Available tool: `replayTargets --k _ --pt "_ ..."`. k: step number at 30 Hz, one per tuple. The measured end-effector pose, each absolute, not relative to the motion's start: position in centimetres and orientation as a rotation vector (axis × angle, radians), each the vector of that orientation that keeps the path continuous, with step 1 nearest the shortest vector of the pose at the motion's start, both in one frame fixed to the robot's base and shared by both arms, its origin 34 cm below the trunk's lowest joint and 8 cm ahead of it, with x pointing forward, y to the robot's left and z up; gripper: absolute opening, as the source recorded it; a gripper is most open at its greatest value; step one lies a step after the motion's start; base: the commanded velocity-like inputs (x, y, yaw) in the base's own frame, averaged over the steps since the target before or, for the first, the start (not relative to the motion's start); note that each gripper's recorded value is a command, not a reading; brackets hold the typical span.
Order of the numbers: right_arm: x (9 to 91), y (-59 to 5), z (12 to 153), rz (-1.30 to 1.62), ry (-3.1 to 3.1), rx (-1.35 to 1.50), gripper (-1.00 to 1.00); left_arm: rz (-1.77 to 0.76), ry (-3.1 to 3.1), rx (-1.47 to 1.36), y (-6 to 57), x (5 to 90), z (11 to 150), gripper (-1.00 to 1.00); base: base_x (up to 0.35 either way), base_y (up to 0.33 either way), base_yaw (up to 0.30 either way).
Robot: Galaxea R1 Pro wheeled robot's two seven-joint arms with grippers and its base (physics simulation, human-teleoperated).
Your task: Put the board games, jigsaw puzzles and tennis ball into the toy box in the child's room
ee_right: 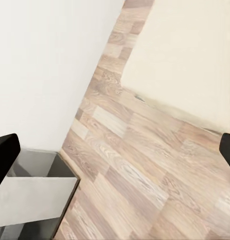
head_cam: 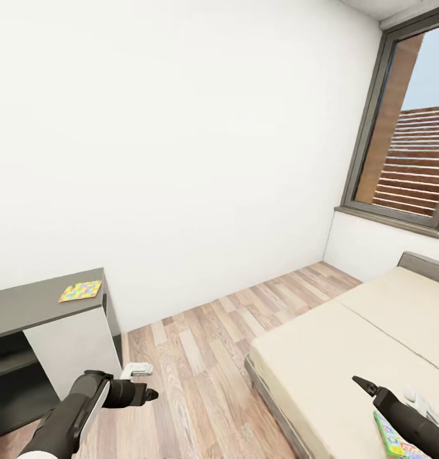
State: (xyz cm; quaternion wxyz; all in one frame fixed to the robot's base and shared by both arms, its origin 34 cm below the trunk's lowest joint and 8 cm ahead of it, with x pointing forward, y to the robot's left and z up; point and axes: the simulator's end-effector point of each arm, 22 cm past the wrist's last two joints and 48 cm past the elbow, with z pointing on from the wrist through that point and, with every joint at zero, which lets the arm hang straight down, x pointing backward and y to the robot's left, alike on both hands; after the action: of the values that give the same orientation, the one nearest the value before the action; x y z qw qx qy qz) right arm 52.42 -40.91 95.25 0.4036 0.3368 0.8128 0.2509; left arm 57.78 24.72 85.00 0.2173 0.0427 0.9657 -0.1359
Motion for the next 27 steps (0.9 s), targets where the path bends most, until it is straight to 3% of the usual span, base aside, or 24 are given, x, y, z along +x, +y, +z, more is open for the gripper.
replayTargets --k 8,27 --pt "52.0 -41.0 94.5 0.684 2.036 0.872 1.00 -0.374 2.676 0.119 24.8 57.7 84.7 1.00 -0.089 0.058 -0.235" --pt "50.9 -42.7 93.2 0.682 2.016 0.950 1.00 -0.367 2.678 0.122 24.9 57.7 84.3 1.00 0.011 0.006 -0.260"
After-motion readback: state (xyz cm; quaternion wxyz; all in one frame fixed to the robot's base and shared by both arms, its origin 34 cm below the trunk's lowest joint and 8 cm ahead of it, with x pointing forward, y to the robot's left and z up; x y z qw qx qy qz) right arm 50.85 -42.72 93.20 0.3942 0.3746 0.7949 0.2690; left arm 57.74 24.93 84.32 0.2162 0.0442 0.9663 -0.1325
